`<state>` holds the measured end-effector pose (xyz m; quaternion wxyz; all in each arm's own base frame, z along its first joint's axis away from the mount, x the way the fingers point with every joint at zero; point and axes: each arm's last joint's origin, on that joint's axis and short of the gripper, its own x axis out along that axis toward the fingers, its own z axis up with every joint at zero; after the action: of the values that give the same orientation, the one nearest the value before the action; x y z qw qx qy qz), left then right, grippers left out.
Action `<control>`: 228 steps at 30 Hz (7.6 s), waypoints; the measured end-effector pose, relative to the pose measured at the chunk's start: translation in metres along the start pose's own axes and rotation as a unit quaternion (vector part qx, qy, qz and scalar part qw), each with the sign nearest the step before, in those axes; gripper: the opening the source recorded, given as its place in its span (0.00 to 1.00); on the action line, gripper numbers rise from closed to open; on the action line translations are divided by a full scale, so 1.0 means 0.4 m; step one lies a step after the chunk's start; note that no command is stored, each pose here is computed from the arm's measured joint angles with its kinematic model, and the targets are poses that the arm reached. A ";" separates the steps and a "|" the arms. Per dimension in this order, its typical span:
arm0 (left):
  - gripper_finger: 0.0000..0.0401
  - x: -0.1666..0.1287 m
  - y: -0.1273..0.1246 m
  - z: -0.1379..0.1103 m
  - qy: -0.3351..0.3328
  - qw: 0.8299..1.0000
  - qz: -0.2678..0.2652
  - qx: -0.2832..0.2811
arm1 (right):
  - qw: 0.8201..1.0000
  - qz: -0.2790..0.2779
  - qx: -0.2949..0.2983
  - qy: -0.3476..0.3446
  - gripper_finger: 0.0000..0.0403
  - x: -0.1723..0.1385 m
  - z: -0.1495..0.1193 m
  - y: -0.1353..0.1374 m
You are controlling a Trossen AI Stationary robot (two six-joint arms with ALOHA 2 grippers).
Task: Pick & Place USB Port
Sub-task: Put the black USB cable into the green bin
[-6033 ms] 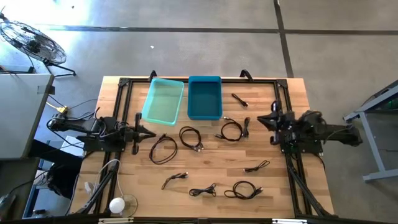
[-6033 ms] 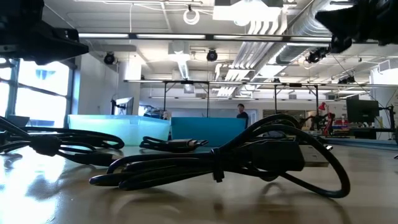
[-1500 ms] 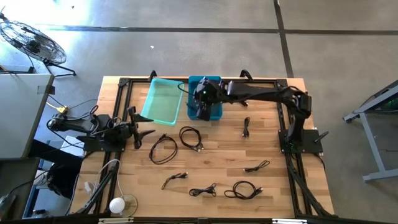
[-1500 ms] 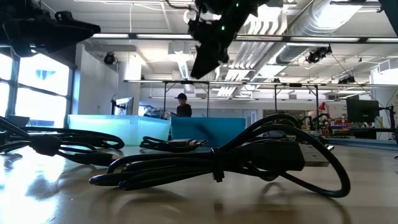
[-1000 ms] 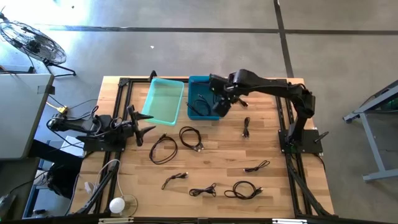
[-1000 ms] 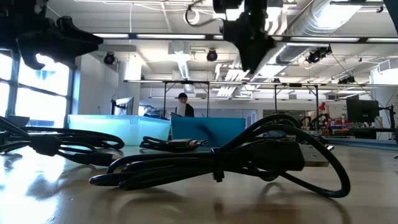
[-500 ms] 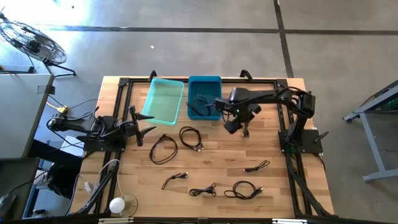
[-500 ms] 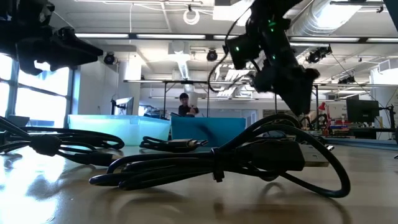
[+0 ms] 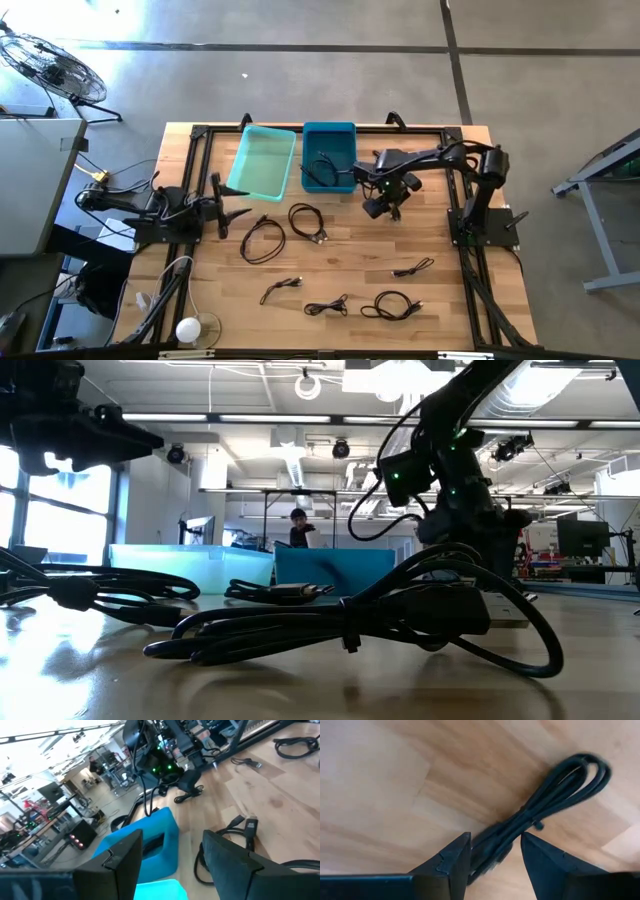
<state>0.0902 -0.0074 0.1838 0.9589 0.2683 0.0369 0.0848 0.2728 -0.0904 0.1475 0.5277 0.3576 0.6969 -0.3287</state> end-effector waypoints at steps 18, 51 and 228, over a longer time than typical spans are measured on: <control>0.50 0.000 -0.003 -0.004 0.007 1.000 -0.008 -0.002 | 0.992 -0.027 -0.119 -0.037 0.24 0.060 -0.021 0.002; 0.50 0.058 0.013 0.099 -0.193 0.971 -0.020 -0.138 | 0.682 0.168 -0.447 -0.554 0.04 -0.317 -0.311 0.131; 0.30 0.543 0.031 0.359 -0.105 0.979 -0.154 -0.086 | 0.510 0.171 -0.541 -0.646 0.04 -0.330 -0.244 0.213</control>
<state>0.3186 -0.0301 0.3072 0.9784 0.1835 -0.0303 -0.0899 0.3208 0.0161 0.2910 0.9693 -0.1963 0.1312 0.0691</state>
